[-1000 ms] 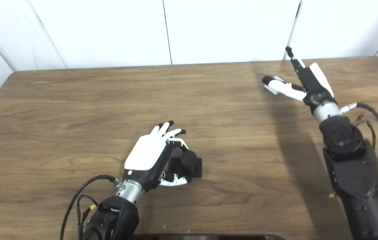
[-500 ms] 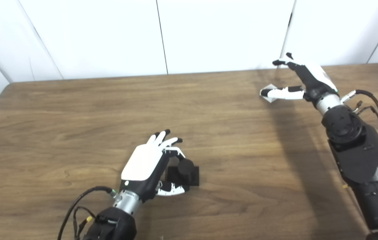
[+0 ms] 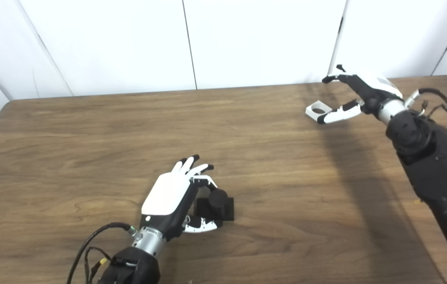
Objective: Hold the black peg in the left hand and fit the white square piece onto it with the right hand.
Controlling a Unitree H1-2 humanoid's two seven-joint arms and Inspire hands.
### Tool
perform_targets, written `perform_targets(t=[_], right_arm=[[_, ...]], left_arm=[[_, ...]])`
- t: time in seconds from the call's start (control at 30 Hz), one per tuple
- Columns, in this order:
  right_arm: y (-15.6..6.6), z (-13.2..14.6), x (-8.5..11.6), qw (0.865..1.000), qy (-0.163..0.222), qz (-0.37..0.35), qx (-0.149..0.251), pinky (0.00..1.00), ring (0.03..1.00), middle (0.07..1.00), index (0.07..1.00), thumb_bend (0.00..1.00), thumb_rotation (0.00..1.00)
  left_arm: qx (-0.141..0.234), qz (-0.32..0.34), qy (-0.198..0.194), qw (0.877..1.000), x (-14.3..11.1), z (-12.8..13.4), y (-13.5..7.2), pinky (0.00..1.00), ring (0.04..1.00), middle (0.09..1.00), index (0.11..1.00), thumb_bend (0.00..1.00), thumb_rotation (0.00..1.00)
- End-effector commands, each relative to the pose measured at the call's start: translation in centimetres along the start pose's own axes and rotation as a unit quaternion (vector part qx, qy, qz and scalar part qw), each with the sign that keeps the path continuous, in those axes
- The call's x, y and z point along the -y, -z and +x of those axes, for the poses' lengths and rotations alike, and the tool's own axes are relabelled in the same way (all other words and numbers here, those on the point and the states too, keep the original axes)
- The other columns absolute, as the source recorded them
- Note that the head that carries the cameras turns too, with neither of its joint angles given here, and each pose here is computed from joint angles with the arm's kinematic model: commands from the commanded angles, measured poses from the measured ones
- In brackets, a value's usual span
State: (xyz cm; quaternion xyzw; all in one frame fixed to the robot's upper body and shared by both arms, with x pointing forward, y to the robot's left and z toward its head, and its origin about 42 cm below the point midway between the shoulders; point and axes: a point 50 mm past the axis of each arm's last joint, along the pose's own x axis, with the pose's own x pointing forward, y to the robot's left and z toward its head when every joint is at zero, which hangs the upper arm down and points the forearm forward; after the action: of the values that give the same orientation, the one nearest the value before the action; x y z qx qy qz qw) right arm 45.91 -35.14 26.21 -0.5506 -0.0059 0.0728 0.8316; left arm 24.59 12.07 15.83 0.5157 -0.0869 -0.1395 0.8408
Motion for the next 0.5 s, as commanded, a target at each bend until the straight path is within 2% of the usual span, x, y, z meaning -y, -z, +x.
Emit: perform_targets(t=[0.0,0.47], right_arm=[[-1.5,0.9,3.6,0.998,0.037,-0.030,0.032,1.00,1.000,1.000,0.821,0.84,0.28],[-2.2,3.3,3.8,0.992,-0.017,-0.123,0.029,1.00,1.000,1.000,0.821,0.84,0.29]], left_arm=[[-0.016,0.007,0.022,1.000,1.0,-0.1,0.8,1.00,1.000,0.884,0.491,0.52,0.07],[-0.018,0.007,0.018,1.000,1.2,-0.1,0.8,1.00,1.000,0.883,0.490,0.52,0.07]])
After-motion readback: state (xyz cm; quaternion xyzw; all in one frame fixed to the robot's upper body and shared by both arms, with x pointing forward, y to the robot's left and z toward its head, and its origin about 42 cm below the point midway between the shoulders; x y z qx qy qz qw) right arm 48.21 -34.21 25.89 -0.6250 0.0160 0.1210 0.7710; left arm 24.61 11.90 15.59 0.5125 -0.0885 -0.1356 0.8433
